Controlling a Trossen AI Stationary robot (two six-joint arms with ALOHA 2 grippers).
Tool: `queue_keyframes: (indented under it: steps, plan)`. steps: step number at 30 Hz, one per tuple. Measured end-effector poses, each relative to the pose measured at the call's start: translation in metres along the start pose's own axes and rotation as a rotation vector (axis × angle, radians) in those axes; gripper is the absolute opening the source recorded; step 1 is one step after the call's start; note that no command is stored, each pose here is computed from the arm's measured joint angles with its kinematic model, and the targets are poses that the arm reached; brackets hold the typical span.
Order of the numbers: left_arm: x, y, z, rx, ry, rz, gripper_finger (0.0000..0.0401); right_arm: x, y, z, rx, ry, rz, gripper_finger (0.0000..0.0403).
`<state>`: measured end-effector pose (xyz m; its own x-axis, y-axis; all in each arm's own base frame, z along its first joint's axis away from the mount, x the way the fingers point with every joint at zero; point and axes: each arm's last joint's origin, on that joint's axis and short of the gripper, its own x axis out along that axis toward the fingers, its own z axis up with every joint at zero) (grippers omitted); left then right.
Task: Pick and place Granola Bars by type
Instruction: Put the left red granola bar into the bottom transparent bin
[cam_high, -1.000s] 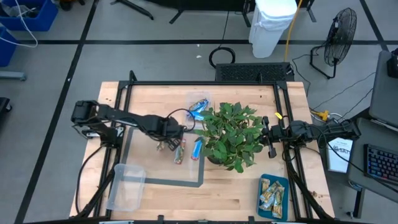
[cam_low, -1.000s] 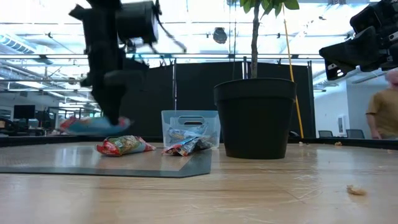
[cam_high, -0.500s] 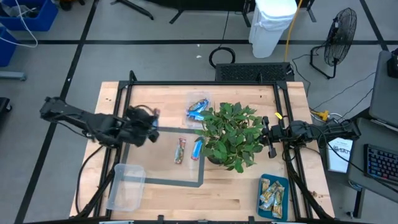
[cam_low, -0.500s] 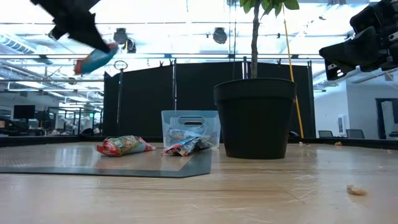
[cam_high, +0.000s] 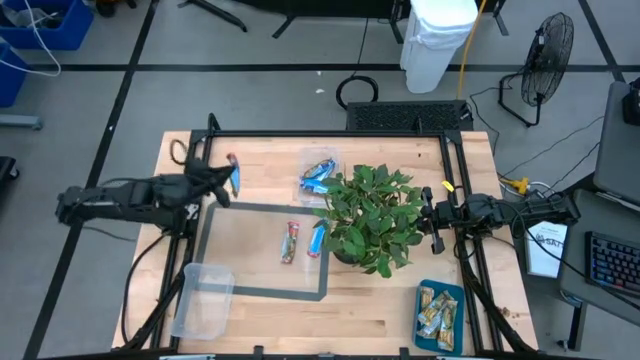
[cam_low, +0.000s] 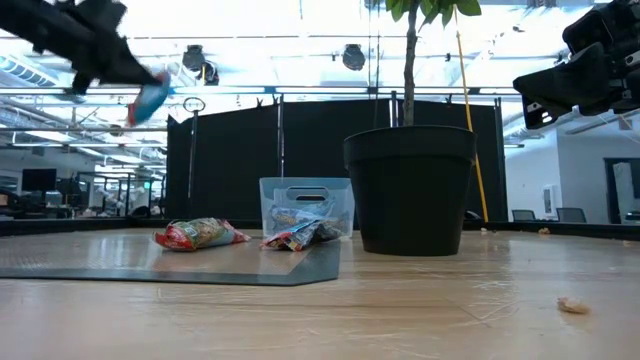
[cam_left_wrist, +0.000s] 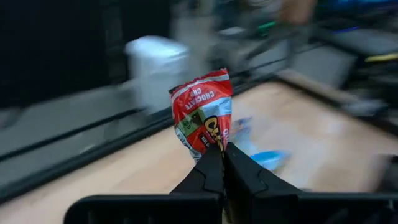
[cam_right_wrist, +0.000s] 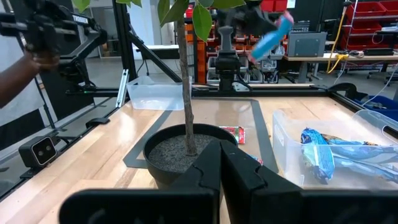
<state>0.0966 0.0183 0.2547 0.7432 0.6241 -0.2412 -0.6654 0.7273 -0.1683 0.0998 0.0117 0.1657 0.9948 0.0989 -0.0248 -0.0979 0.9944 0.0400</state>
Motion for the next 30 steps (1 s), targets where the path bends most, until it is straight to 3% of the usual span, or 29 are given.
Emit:
queue_keyframes:
  steps: [2, 5, 7, 9, 11, 16, 19, 23, 30]
  plan:
    - [-0.005, -0.002, 0.008, 0.029, -0.036, -0.183, 0.0004, 0.000, 0.000, 0.000, 0.000, 0.000, -0.001, 0.0000]
    - [-0.014, -0.011, 0.016, 0.032, -0.055, -0.571, 0.0004, 0.000, 0.000, 0.000, 0.000, 0.000, 0.000, 0.0000]
    - [-0.018, -0.016, 0.016, -0.051, 0.020, -0.801, 0.0005, 0.000, 0.000, 0.000, 0.000, 0.000, 0.000, 0.0000]
    - [-0.020, -0.021, 0.012, -0.167, 0.163, -0.916, 0.0011, 0.000, 0.000, 0.000, 0.000, 0.000, 0.000, 0.0000]
    - [-0.019, -0.023, 0.003, -0.251, 0.318, -0.906, 0.0014, 0.000, 0.000, 0.000, 0.000, 0.000, -0.001, 0.0000]
    - [-0.013, -0.036, -0.021, -0.416, 0.667, -0.742, 0.0005, 0.000, 0.000, 0.000, 0.000, 0.000, 0.000, 0.0000]
    - [-0.014, -0.053, -0.032, -0.441, 0.835, -0.716, 0.0005, 0.000, 0.000, 0.000, 0.000, -0.001, 0.000, 0.0000]
    - [-0.023, -0.079, -0.038, -0.435, 0.963, -0.645, 0.0004, 0.000, 0.000, 0.000, 0.000, 0.000, 0.000, 0.0000]
    - [-0.052, -0.121, -0.036, -0.416, 1.092, -0.385, 0.0003, 0.000, 0.000, 0.000, 0.000, -0.001, -0.001, 0.0000]
